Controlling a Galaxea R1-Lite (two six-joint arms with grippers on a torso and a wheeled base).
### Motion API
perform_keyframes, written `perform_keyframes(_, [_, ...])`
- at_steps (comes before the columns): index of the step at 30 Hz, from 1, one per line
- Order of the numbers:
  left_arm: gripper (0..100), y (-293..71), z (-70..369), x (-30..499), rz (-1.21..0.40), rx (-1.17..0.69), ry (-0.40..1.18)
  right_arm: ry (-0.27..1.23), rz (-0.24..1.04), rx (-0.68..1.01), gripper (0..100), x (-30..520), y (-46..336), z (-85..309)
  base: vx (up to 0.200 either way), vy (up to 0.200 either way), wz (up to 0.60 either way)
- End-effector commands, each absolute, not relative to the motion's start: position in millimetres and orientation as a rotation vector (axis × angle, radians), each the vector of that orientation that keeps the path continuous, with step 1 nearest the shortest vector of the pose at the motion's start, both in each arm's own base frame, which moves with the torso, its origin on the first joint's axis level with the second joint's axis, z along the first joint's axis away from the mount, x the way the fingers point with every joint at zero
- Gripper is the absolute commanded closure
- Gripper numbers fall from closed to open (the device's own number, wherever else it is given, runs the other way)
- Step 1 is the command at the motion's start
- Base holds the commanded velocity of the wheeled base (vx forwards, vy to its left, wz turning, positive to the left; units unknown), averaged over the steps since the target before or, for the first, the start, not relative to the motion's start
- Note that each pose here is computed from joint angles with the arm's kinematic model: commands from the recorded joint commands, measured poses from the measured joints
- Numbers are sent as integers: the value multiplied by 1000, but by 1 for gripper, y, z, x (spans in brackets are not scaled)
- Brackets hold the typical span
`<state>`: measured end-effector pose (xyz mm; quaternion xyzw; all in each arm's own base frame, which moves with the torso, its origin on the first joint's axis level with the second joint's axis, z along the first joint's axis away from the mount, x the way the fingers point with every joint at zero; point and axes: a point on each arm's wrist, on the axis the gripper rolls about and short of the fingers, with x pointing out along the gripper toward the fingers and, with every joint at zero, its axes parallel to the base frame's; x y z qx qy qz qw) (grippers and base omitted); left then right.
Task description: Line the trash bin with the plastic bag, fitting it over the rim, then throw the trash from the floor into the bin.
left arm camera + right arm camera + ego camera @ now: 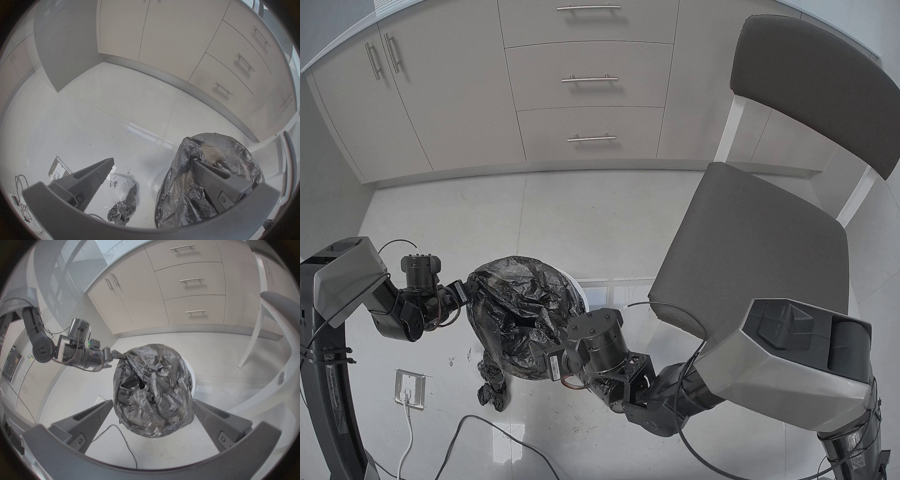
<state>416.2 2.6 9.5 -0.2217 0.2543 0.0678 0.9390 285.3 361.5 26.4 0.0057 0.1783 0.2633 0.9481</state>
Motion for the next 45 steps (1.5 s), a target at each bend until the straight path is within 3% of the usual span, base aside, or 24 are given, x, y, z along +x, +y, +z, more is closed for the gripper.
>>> perform_keyframes(1, [0, 5, 11, 426, 138, -460, 505, 315, 519, 26, 0, 301, 360, 39, 0, 0, 0])
perform_keyframes(11, [0, -3, 2, 422, 118, -462, 561, 275, 459, 20, 0, 360, 374, 35, 0, 0, 0])
perform_keyframes(25, [0, -30, -2, 424, 44, -484, 602, 232, 396, -13, 0, 401, 373, 32, 0, 0, 0])
perform_keyframes(45, [0, -24, 4, 410, 61, -488, 617, 200, 382, -14, 0, 391, 383, 51, 0, 0, 0])
